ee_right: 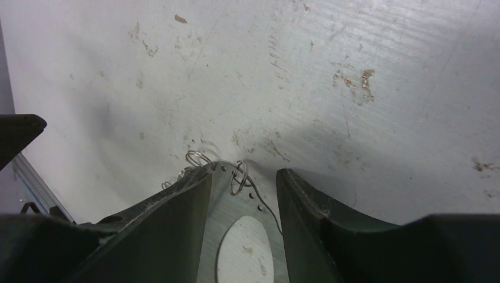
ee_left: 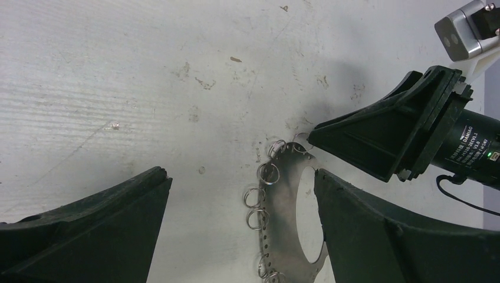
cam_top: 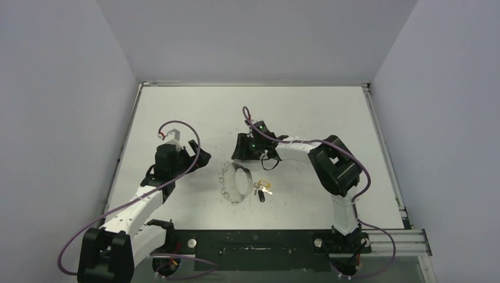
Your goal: Put the keys on the keyring
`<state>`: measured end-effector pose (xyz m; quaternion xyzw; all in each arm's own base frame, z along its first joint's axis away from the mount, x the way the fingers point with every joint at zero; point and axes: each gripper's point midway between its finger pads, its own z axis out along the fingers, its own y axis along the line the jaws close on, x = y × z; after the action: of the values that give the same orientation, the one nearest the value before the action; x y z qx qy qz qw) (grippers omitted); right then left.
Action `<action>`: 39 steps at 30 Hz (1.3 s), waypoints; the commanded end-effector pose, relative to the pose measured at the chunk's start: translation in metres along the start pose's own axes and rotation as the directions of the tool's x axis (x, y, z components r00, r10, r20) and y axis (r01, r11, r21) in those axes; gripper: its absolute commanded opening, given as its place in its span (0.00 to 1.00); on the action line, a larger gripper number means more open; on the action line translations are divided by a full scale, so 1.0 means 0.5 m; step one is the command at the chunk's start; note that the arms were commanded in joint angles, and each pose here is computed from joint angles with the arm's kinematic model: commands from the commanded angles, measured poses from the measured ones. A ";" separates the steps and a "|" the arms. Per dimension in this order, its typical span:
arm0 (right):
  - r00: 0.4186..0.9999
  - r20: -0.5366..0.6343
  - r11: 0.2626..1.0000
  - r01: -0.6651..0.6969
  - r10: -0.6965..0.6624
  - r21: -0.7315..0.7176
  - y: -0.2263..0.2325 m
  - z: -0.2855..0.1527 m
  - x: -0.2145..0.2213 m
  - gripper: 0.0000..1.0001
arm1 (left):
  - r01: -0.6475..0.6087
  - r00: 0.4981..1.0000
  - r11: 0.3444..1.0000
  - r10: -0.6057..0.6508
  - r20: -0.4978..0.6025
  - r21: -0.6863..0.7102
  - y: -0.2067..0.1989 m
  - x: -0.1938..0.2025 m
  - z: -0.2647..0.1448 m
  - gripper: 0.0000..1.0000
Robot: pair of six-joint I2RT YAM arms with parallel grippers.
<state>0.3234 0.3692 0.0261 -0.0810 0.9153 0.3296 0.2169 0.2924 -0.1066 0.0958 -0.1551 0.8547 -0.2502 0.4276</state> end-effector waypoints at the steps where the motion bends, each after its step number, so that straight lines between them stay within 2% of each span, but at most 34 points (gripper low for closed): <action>1: 0.999 -0.024 0.999 -0.041 0.040 -0.021 0.011 0.020 0.003 0.45 | 0.015 0.999 1.000 -0.015 0.029 -0.006 0.001 -0.015 -0.003 0.92; 5: 0.998 -0.040 0.998 -0.049 0.048 -0.029 0.012 0.024 0.009 0.25 | 0.011 1.000 1.000 -0.011 0.027 -0.006 -0.001 -0.017 0.000 0.92; 10: 0.997 -0.052 0.997 -0.053 0.051 -0.047 0.018 0.017 0.010 0.19 | 0.011 1.000 1.000 -0.010 0.028 -0.010 -0.001 -0.020 0.002 0.91; 14: 0.998 -0.049 0.996 -0.051 0.047 -0.073 0.028 0.007 0.001 0.00 | 0.009 0.999 1.000 -0.008 0.031 -0.014 0.002 -0.021 0.002 0.91; 20: 0.998 0.016 0.989 0.061 -0.059 -0.138 0.060 -0.030 -0.050 0.00 | -0.024 0.997 1.000 0.023 0.076 0.017 -0.009 -0.035 -0.009 0.89; 24: 0.975 0.110 0.962 0.211 -0.194 -0.174 0.102 -0.081 -0.099 0.00 | -0.059 0.982 0.994 0.041 0.185 0.093 -0.037 -0.067 -0.031 0.88; 27: 0.936 0.174 0.920 0.339 -0.307 -0.197 0.136 -0.120 -0.120 0.00 | -0.098 0.954 0.981 0.044 0.295 0.170 -0.061 -0.090 -0.059 0.87; 32: 0.819 0.249 0.812 0.561 -0.517 -0.160 0.175 -0.178 -0.128 0.00 | -0.220 0.872 0.935 0.060 0.486 0.279 -0.107 -0.130 -0.123 0.86; 36: 0.685 0.365 0.695 0.708 -0.631 -0.127 0.219 -0.223 -0.135 0.00 | -0.325 0.820 0.897 0.109 0.561 0.301 -0.131 -0.140 -0.155 0.84; 39: 0.612 0.435 0.629 0.768 -0.661 -0.124 0.238 -0.248 -0.133 0.00 | -0.400 0.795 0.861 0.155 0.586 0.315 -0.150 -0.142 -0.164 0.80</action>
<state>0.3086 0.3782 0.1676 -0.3495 0.7723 0.3611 0.3885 0.2749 -0.1022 0.1882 -0.0643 0.6920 -0.3047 0.6513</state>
